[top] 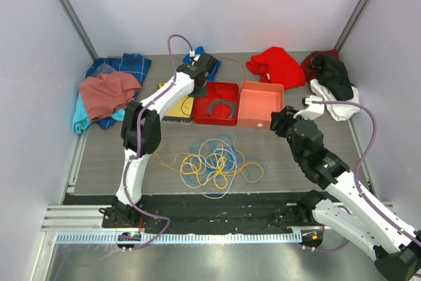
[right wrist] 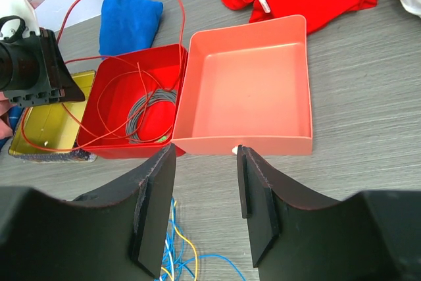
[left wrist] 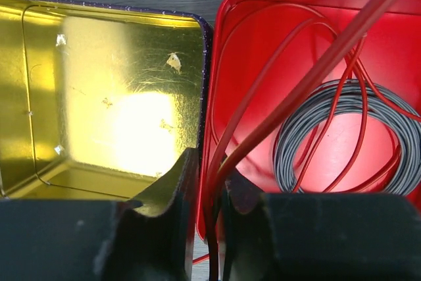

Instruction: Untangle the cables

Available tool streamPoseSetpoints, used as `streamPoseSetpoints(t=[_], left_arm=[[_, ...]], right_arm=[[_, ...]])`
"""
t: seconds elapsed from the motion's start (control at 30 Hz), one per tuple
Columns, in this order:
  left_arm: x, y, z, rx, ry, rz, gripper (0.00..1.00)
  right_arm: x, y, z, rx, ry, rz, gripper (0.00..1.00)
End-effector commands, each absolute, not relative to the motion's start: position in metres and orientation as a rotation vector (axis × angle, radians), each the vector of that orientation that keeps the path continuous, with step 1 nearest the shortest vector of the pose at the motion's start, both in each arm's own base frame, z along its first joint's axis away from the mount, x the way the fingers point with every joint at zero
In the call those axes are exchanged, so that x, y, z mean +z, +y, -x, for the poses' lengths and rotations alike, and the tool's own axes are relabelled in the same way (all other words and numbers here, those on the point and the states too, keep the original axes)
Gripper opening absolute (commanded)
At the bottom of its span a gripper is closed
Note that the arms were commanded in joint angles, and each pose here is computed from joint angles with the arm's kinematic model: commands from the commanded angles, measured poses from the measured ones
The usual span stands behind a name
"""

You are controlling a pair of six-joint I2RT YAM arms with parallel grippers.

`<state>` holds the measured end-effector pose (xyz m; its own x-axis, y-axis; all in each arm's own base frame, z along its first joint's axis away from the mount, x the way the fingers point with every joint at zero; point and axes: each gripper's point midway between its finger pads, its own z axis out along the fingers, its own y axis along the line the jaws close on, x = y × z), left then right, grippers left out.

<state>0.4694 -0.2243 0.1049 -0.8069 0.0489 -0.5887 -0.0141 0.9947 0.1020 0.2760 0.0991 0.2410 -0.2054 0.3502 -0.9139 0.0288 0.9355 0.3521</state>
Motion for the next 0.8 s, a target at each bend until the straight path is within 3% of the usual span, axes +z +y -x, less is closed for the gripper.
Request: streamPoseSetpoints(t=[0.0, 0.1, 0.2, 0.57, 0.77], left_arm=[[0.15, -0.235, -0.474, 0.072, 2.412, -0.017, 0.3], [0.167, -0.253, -0.479, 0.054, 2.371, -0.049, 0.49], [0.173, -0.262, -0.479, 0.079, 2.353, -0.094, 0.58], [0.194, -0.246, -0.462, 0.109, 2.296, -0.068, 0.66], [0.2, -0.244, -0.477, 0.035, 2.263, 0.037, 0.7]], right_arm=[[0.249, 0.103, -0.278, 0.34, 1.726, -0.302, 0.5], [0.249, 0.103, -0.278, 0.339, 1.726, -0.303, 0.5], [0.249, 0.103, -0.278, 0.339, 1.728, -0.302, 0.5], [0.244, 0.108, -0.281, 0.351, 1.74, -0.301, 0.5], [0.243, 0.111, -0.28, 0.37, 1.743, -0.296, 0.5]])
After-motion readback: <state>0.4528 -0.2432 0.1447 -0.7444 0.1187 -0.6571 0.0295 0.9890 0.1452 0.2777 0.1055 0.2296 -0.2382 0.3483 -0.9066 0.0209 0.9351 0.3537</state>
